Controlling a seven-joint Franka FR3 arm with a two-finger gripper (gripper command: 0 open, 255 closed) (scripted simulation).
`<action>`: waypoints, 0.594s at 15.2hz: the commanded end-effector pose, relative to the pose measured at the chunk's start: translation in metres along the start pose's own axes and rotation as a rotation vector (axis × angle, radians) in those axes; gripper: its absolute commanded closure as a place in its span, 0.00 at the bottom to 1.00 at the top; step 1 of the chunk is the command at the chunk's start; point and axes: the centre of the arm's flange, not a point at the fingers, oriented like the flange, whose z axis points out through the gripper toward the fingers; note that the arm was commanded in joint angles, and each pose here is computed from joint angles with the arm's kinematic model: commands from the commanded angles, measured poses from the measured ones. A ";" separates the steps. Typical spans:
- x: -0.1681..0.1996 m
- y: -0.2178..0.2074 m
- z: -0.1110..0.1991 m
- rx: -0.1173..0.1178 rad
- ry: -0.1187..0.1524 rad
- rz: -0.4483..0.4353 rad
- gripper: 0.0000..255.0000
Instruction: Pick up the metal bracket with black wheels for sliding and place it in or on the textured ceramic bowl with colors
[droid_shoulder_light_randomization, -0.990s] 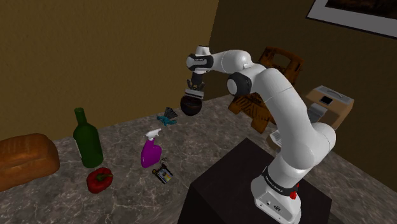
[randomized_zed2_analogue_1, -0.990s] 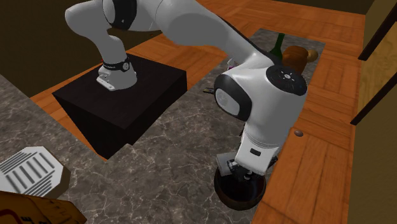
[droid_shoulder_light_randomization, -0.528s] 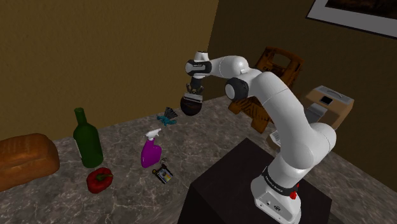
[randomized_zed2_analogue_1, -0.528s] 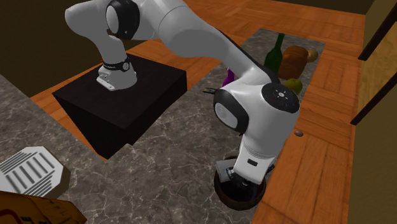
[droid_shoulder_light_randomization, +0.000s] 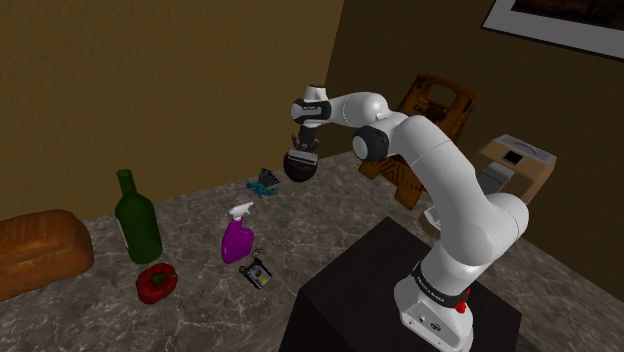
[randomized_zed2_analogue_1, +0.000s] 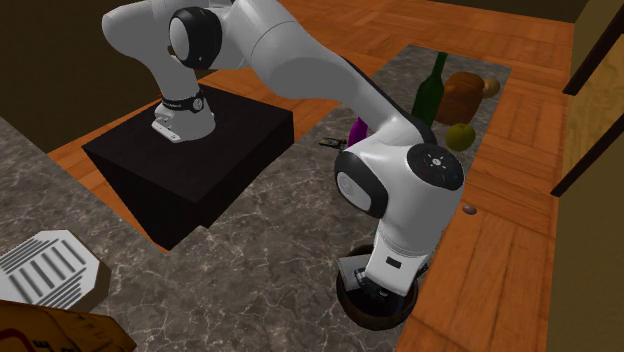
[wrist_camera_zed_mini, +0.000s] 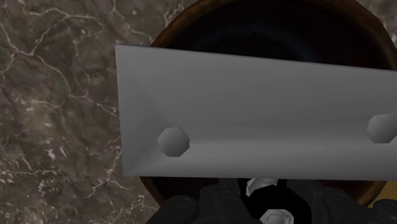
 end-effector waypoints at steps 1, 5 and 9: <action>0.000 0.000 0.000 0.000 0.000 0.000 1.00; 0.000 0.000 0.000 0.000 0.000 0.000 0.00; 0.000 0.000 0.000 0.000 0.000 0.000 0.00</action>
